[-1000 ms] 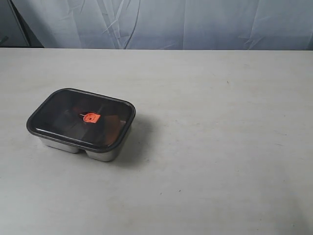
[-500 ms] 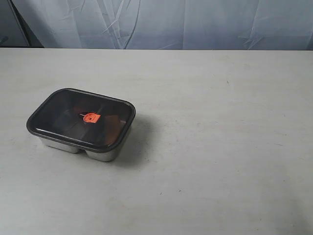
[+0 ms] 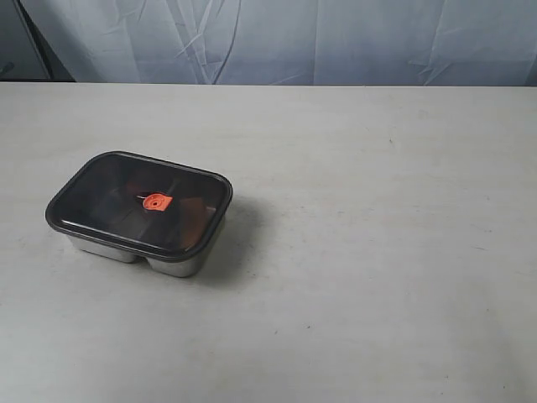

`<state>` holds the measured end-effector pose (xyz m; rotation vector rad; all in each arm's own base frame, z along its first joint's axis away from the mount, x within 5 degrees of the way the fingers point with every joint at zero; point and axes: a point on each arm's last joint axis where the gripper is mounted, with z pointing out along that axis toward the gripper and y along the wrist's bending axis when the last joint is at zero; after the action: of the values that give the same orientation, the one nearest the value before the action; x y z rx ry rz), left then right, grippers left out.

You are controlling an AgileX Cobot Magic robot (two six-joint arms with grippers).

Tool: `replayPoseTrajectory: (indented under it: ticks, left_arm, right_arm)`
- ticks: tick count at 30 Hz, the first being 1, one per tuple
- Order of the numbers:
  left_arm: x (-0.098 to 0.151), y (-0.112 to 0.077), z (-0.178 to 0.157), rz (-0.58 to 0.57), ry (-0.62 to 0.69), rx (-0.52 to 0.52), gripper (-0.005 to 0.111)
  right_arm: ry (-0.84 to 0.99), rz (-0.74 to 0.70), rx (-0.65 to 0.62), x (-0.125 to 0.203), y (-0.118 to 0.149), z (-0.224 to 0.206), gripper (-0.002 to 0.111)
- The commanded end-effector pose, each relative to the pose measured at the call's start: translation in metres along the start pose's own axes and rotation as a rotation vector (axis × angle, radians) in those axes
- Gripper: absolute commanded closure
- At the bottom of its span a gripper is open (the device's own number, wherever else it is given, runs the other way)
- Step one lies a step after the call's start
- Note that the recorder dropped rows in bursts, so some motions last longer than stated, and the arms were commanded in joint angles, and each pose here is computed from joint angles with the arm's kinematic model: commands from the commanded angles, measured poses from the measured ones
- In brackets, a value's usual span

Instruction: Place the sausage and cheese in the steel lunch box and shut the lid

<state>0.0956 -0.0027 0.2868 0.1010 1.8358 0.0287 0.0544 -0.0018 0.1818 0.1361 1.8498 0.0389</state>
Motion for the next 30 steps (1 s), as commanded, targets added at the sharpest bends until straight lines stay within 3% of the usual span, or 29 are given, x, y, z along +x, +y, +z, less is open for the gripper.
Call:
replayPoseTrajectory:
  ticks: [1,8,13,18,30]
  left_arm:
    - [0.027,0.001,-0.003,0.006,-0.112,-0.046,0.106]
    - [0.068,-0.001,-0.003,-0.02,-0.164,-0.072,0.106]
    - [0.087,-0.003,-0.004,-0.121,-0.169,-0.064,0.106]
    - [0.09,-0.004,-0.007,-0.196,-0.202,-0.057,0.106]
    - [0.105,-0.008,-0.007,-0.247,-0.044,-0.022,0.106]
  right_arm:
    - [-0.008,-0.006,0.003,0.001,0.0,0.0,0.109]
    - [-0.008,-0.006,0.004,0.001,0.0,0.0,0.109]
    - [-0.008,-0.006,0.004,0.001,0.0,0.0,0.109]
    - [-0.008,-0.006,0.004,0.001,0.0,0.0,0.109]
    - [-0.01,-0.006,0.004,0.001,0.0,0.0,0.109]
